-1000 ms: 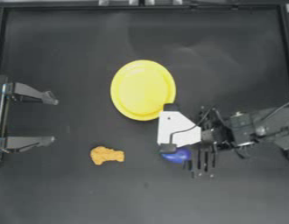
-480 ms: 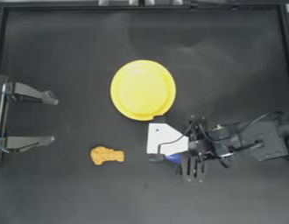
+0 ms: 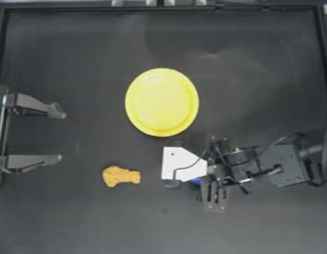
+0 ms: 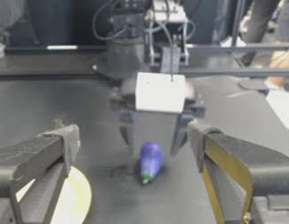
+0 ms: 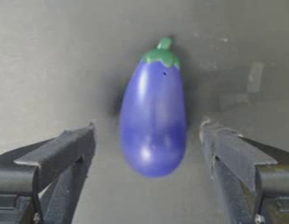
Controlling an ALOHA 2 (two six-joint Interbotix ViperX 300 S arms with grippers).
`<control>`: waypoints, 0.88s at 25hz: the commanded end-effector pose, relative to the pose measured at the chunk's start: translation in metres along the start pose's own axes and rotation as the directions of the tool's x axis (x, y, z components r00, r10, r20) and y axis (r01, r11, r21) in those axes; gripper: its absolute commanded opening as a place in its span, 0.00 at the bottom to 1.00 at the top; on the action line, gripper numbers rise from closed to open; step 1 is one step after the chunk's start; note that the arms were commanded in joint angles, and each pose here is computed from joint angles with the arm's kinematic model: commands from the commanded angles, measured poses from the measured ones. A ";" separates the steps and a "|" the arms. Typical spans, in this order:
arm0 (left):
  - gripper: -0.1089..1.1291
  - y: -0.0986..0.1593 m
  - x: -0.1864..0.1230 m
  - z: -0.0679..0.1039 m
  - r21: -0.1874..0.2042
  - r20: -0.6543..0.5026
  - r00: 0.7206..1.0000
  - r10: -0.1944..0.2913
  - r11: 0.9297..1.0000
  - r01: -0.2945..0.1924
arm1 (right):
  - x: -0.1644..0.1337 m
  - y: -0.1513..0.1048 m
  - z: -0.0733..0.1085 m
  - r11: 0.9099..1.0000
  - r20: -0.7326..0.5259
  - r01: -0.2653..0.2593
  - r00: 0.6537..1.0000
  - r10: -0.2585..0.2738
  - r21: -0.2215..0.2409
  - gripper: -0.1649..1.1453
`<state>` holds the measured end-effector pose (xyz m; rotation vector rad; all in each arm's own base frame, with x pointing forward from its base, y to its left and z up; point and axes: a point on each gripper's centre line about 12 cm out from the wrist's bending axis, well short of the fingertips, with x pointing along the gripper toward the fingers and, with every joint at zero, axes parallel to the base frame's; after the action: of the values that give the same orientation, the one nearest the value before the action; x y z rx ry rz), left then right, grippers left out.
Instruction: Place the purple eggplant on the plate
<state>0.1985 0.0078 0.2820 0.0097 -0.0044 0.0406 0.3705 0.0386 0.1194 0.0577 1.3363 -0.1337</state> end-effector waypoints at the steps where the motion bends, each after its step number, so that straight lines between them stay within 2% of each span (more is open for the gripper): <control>1: 0.92 0.000 0.000 0.007 -0.003 0.021 1.000 0.000 1.000 0.000 | -0.006 0.002 0.010 1.000 0.043 -0.007 0.999 0.007 -0.008 0.87; 3: 0.92 0.000 0.000 0.007 -0.005 0.021 1.000 0.000 1.000 0.000 | -0.006 0.002 0.009 1.000 0.041 -0.005 0.999 0.005 -0.009 0.85; 5: 0.92 0.000 0.000 0.007 -0.005 0.021 1.000 0.000 1.000 0.000 | -0.005 0.001 0.008 1.000 0.034 -0.001 0.999 0.001 -0.010 0.78; 7: 0.92 0.000 0.000 0.007 -0.005 0.021 1.000 0.000 1.000 0.000 | -0.006 0.000 0.009 1.000 0.035 0.010 0.999 -0.009 -0.015 0.65; 9: 0.92 0.000 0.000 0.006 -0.006 0.020 1.000 0.001 1.000 0.000 | -0.008 0.000 0.011 1.000 0.038 0.014 0.999 -0.013 -0.020 0.47; 11: 0.92 0.000 0.000 0.006 -0.006 0.020 1.000 0.000 1.000 0.000 | -0.012 -0.001 0.011 1.000 0.041 0.015 0.999 -0.014 -0.023 0.36; 17: 0.92 0.000 0.000 0.006 -0.006 0.018 1.000 0.001 1.000 0.000 | -0.038 -0.006 0.017 1.000 0.116 0.016 0.993 -0.013 -0.025 0.35; 22: 0.92 0.000 0.000 0.005 -0.008 0.017 1.000 0.001 1.000 0.000 | -0.072 -0.032 0.028 0.999 0.239 0.046 0.970 -0.039 -0.027 0.35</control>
<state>0.1972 0.0077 0.2831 0.0052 -0.0121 0.0406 0.3738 0.0160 0.1675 -0.0106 1.1944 -0.1462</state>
